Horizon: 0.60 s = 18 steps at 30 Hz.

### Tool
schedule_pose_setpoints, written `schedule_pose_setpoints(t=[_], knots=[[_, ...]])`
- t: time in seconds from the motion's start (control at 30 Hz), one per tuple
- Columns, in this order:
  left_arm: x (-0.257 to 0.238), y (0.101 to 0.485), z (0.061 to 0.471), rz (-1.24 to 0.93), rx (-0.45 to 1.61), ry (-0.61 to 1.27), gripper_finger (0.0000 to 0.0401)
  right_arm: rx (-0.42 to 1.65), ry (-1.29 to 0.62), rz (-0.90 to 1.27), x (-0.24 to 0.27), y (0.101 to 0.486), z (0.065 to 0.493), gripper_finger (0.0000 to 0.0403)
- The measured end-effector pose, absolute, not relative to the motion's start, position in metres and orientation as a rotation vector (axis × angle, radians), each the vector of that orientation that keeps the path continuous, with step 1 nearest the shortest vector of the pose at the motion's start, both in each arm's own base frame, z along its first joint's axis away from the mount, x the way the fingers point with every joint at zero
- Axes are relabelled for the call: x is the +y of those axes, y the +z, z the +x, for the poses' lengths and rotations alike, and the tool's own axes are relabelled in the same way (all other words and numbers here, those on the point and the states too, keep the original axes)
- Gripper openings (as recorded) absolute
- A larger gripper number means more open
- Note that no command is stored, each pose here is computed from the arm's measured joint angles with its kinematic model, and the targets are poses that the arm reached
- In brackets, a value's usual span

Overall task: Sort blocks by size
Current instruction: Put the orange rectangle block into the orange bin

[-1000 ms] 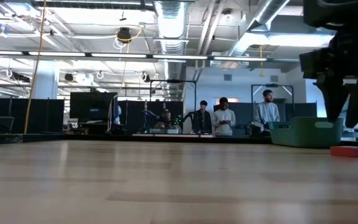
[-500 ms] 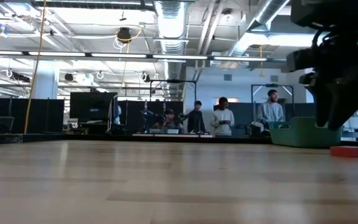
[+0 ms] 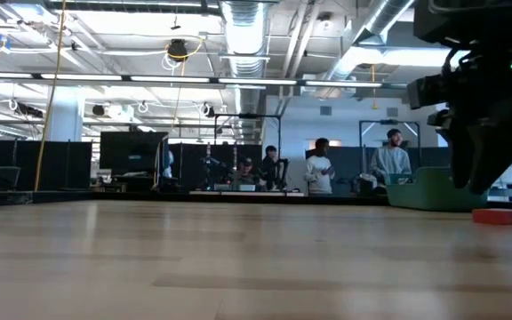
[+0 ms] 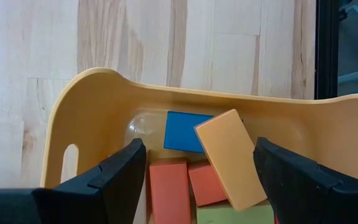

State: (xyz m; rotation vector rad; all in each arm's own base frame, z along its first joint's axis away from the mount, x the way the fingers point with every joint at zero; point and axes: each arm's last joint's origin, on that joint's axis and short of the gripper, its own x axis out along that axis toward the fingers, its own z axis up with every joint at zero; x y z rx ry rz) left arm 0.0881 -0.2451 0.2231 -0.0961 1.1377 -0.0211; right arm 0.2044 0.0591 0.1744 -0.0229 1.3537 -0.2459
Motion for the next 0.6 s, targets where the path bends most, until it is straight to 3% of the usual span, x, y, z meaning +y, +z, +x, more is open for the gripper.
schedule_pose_setpoints(t=[0.6], knots=[[-0.245,0.223,0.088,-0.096,1.138,-0.021,0.0285,1.428,-0.259,-0.058,0.071,0.151,0.211,0.0217]])
